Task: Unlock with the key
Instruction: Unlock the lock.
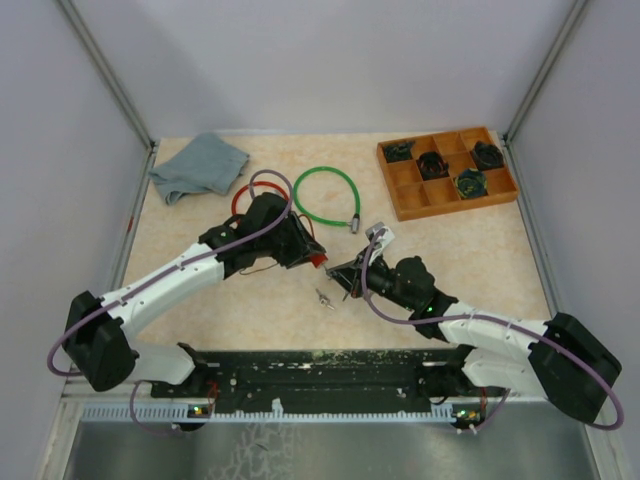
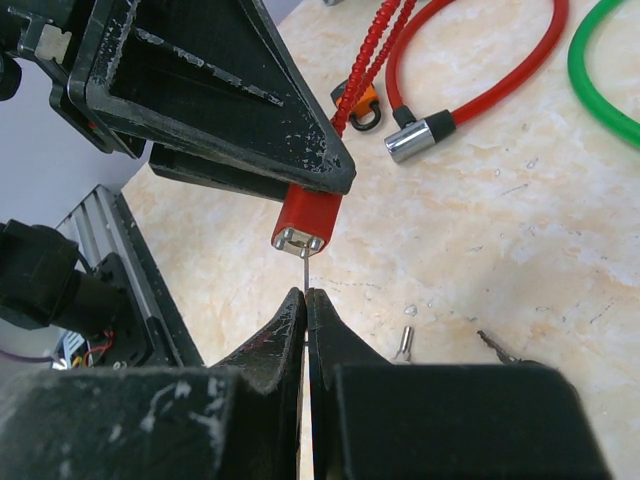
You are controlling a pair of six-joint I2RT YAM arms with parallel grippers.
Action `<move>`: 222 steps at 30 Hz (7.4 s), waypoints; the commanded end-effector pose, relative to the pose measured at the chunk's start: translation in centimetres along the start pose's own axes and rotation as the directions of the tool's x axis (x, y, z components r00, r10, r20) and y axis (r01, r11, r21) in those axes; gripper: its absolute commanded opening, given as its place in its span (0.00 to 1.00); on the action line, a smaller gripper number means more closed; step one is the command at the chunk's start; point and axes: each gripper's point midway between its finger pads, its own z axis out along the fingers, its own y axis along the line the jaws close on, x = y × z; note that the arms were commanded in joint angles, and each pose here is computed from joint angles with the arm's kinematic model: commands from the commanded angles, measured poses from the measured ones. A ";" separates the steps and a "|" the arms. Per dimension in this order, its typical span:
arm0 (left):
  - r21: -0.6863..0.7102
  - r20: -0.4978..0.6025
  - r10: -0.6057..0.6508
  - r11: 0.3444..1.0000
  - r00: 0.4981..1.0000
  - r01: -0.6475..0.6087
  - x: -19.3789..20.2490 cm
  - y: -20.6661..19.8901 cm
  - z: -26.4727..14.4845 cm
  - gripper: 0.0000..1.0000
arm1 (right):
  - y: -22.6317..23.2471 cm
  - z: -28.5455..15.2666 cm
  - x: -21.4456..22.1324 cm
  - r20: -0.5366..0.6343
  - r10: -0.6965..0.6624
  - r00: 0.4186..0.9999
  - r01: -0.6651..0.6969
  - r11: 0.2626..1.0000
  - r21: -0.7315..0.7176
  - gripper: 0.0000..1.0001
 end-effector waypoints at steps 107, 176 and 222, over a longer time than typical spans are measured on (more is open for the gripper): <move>0.095 -0.145 0.069 0.994 0.987 -0.056 6.9 -2.9 1.5 0.00 | 0.4 3.0 -8.4 0.297 -0.070 0.952 0.109 0.987 -0.118 0.00; 0.096 -0.095 -0.169 0.979 0.981 0.178 0.9 0.1 1.8 0.00 | 0.5 3.5 -3.4 0.073 -0.145 0.987 0.151 0.985 -0.088 0.00; 0.130 0.014 -0.172 0.977 0.985 0.168 -2.0 -0.4 -0.2 0.00 | 0.5 1.2 -6.7 0.101 -0.083 0.991 0.089 0.995 -0.055 0.38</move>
